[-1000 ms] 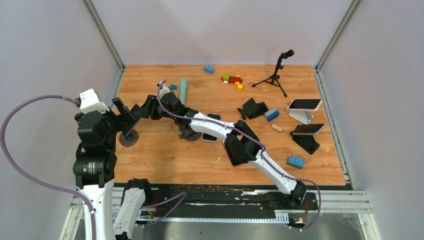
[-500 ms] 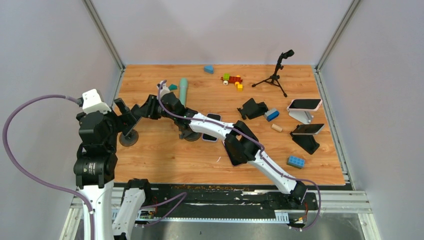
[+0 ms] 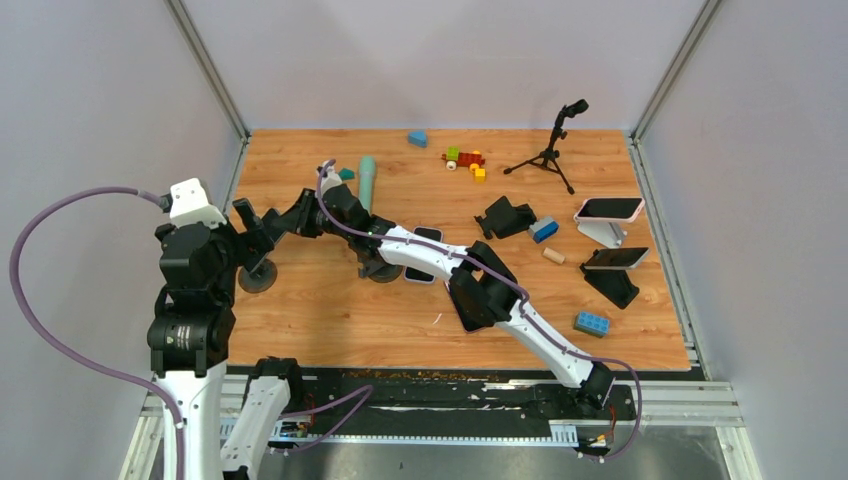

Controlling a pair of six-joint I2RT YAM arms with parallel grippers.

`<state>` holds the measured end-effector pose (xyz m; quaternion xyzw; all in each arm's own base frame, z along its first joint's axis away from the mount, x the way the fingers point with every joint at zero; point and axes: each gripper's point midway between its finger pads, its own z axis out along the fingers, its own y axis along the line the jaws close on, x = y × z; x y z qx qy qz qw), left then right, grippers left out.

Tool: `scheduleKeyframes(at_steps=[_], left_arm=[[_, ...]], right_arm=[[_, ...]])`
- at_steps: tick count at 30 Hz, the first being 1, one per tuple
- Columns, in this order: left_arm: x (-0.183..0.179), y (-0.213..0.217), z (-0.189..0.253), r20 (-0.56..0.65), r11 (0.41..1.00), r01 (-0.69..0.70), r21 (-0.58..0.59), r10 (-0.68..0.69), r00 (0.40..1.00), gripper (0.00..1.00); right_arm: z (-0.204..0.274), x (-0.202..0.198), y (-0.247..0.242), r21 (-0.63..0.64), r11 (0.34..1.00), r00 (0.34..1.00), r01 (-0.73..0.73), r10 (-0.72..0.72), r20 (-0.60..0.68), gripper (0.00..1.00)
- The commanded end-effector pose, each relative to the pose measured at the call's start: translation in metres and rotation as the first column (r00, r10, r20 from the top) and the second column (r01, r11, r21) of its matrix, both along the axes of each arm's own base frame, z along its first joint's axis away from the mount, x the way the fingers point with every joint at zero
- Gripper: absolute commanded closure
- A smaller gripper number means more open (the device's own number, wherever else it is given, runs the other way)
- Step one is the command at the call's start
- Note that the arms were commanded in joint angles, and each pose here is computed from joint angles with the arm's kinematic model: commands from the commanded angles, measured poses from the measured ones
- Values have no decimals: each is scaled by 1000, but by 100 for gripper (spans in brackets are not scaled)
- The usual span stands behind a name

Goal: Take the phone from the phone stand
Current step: Remove the phone from the phone stand, then place the phone at the center of the board.

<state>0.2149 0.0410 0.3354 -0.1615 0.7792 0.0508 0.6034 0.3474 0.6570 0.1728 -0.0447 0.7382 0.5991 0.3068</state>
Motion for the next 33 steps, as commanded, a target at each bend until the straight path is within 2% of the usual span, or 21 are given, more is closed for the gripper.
scheduleKeyframes(at_steps=[1,8,18,22,25,27,29,31,32,33], left_arm=[[-4,3,13,21,999,-6,46,5,1000,0],[-7,10,18,19,997,-54,55,53,998,0],[-7,2,24,25,996,11,89,-13,1000,0],[-10,10,34,65,997,-68,36,66,996,0],[-7,9,44,82,998,-62,34,59,995,0],[2,-3,48,77,999,7,33,-9,997,0],[13,-28,45,66,987,158,26,-159,985,0],[23,-60,46,96,943,332,1,-330,939,0],[24,-82,47,112,898,439,-26,-434,894,0],[28,-91,47,124,875,482,-37,-475,871,0]], right_arm=[[58,3,-3,87,996,998,30,-34,52,87],[105,-2,-16,141,990,995,30,-43,90,96],[187,-13,-54,208,978,986,14,-49,162,100],[194,-19,-90,130,990,973,59,-86,215,100],[192,-22,-129,58,992,964,110,-120,239,100],[192,-27,-157,28,990,958,138,-141,252,100],[188,-36,-183,-17,988,954,152,-142,264,100],[184,-46,-210,-76,984,951,162,-136,277,100],[190,-53,-227,-93,981,946,168,-133,297,100],[178,-56,-238,-138,976,951,169,-125,282,100]])
